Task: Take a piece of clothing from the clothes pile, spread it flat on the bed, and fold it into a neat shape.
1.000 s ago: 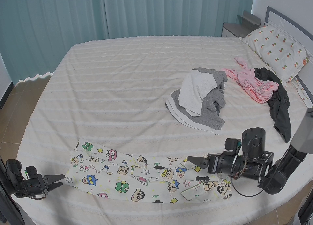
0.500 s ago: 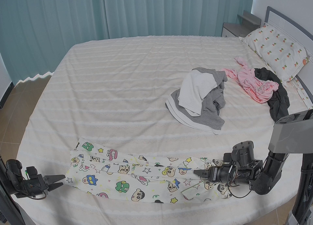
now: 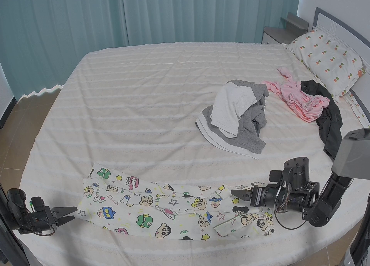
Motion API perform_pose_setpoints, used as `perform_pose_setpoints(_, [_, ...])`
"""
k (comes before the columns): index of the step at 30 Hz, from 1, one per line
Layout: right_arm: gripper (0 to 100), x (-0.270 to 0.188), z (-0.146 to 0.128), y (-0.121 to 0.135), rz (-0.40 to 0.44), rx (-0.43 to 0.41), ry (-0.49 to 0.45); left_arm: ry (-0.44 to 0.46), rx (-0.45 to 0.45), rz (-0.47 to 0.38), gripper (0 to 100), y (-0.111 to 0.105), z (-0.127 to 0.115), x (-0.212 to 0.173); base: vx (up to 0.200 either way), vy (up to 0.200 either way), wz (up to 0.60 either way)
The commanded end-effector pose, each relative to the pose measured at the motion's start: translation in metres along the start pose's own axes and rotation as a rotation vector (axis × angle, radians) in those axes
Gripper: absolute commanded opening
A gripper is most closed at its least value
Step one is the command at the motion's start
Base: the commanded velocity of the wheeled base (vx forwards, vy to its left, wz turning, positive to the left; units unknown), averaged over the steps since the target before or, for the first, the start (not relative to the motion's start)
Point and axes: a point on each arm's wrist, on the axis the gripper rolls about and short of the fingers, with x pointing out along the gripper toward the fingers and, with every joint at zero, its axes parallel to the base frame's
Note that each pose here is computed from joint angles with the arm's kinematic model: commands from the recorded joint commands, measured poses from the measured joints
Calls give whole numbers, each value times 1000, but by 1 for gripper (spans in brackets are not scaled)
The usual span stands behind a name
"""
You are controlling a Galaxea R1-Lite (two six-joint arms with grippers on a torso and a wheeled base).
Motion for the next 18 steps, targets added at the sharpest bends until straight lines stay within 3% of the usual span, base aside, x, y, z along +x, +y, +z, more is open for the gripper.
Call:
perform_pose_setpoints(1, [100, -14, 26, 30, 93, -39, -101, 2, 0, -1, 100, 0, 0, 1, 0, 0, 0])
perform_pose_setpoints(8, [100, 21, 24, 42, 102, -54, -42, 2, -1, -1, 100, 0, 0, 1, 0, 0, 0])
perform_pose_setpoints(18, [100, 57, -5, 51, 100, -81, 93, 3, -2, 0, 100, 0, 0, 1, 0, 0, 0])
